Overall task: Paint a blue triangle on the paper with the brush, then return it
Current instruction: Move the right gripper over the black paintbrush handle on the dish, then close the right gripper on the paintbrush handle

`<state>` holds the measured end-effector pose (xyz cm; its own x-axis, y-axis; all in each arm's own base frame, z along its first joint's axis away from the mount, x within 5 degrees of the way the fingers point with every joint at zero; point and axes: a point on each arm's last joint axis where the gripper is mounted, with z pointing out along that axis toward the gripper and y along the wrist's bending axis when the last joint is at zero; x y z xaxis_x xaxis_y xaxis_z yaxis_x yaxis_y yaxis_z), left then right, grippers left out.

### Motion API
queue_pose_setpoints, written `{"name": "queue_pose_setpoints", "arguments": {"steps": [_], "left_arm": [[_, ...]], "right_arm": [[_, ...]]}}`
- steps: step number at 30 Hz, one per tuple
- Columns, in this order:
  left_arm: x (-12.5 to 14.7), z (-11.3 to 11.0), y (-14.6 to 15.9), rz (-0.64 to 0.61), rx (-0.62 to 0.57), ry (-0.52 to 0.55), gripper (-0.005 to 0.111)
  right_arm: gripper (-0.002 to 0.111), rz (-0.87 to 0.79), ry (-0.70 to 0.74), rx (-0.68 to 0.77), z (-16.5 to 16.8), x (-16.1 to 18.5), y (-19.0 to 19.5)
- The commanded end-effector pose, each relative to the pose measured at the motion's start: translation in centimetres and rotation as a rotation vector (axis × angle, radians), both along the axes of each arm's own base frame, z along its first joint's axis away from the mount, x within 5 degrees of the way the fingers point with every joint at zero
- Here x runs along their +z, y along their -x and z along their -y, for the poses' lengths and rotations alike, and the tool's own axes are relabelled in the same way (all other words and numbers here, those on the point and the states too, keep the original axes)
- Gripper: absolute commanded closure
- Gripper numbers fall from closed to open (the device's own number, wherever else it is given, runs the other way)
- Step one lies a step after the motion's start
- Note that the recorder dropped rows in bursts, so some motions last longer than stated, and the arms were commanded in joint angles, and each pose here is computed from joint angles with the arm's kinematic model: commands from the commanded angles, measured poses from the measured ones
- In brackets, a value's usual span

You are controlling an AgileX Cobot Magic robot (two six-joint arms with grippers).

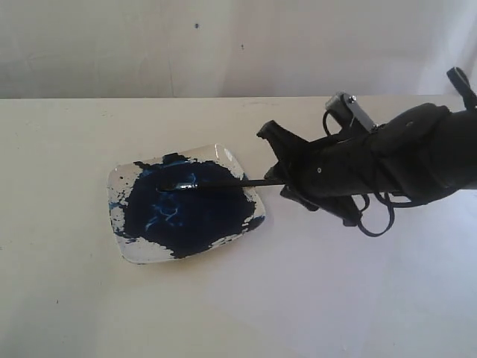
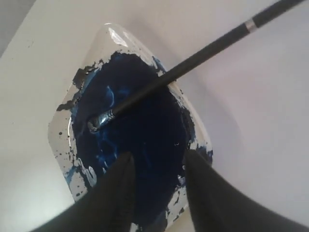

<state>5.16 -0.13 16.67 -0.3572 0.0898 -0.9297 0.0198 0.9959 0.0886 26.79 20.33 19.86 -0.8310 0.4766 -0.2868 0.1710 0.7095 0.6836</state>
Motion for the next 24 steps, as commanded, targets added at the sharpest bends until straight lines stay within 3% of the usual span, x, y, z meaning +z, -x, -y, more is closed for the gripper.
{"name": "queue_pose_setpoints", "arguments": {"steps": [1,6,24], "left_arm": [[-0.1,0.0,0.0,-0.007,0.002,0.010,0.107],[-0.1,0.0,0.0,-0.007,0.002,0.010,0.107],[-0.1,0.0,0.0,-0.007,0.002,0.010,0.107]], "right_arm": [[0.074,-0.173,-0.114,-0.151,-0.4,-1.5,-0.2],[0.074,-0.196,-0.100,-0.213,-0.3,-2.9,-0.8],[0.074,-0.112,-0.130,-0.412,0.7,-2.5,-2.0]]}}
